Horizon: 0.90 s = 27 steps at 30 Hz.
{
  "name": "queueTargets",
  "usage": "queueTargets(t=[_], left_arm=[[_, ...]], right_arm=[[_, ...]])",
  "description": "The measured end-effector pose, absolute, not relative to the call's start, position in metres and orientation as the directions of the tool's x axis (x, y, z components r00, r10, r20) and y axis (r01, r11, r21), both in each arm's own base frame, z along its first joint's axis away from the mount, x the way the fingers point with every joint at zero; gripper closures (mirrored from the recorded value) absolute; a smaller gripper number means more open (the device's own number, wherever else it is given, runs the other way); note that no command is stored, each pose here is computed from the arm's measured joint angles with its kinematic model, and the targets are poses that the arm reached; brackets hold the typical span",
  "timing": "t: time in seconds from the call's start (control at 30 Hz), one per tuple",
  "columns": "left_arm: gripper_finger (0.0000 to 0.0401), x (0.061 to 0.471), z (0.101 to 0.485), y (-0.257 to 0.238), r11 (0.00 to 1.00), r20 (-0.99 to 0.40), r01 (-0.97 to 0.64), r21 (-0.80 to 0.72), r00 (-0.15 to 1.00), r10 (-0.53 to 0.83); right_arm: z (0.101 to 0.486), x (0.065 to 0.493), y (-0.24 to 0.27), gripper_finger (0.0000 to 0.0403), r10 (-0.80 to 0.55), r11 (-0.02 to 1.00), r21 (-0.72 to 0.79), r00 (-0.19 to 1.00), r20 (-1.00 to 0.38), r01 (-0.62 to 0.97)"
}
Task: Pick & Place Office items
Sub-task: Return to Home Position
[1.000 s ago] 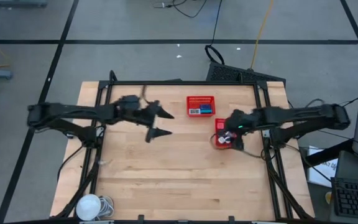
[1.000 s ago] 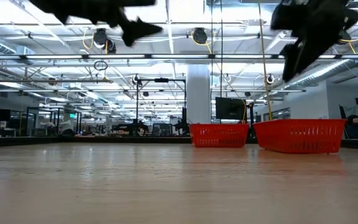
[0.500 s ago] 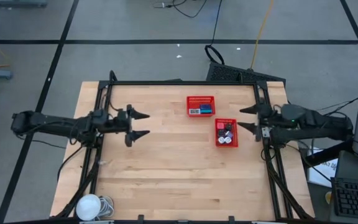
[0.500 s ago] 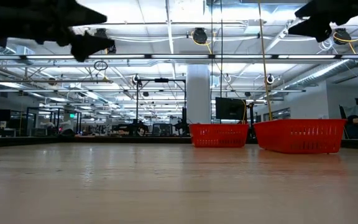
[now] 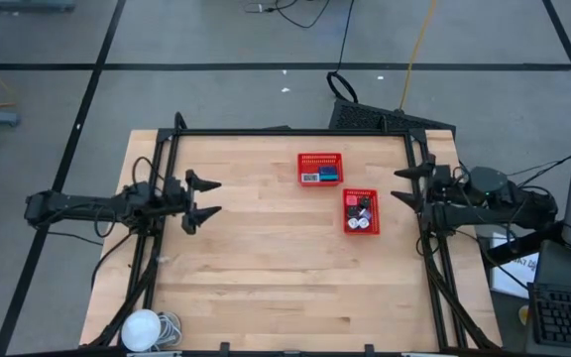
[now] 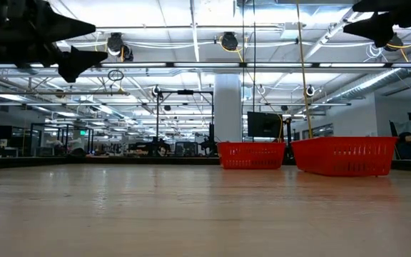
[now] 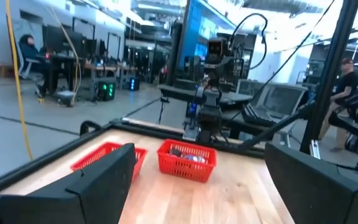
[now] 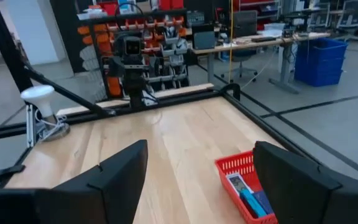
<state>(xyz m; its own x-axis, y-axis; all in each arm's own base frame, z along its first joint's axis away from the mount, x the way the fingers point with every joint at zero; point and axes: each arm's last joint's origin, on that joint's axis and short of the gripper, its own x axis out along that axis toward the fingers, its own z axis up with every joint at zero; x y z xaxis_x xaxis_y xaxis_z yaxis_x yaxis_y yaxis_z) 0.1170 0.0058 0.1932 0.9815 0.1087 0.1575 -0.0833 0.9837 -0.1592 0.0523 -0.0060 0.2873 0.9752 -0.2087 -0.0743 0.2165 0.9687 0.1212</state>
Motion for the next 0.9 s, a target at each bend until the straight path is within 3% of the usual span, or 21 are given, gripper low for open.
queueTargets(t=[0.43, 0.9], left_arm=[[0.004, 0.106, 0.19, 0.006, 0.988, 0.136, -0.094, -0.123, 0.984, 0.111], [0.004, 0.106, 0.189, 0.006, 0.989, 0.131, -0.095, -0.116, 0.985, 0.11]], right_arm=[[0.286, 0.034, -0.006, 0.012, -0.208, 0.969, 0.147, 0.977, 0.049, 0.199], [0.246, 0.067, -0.006, 0.0124, -0.205, 0.976, 0.085, 0.976, 0.075, 0.199]])
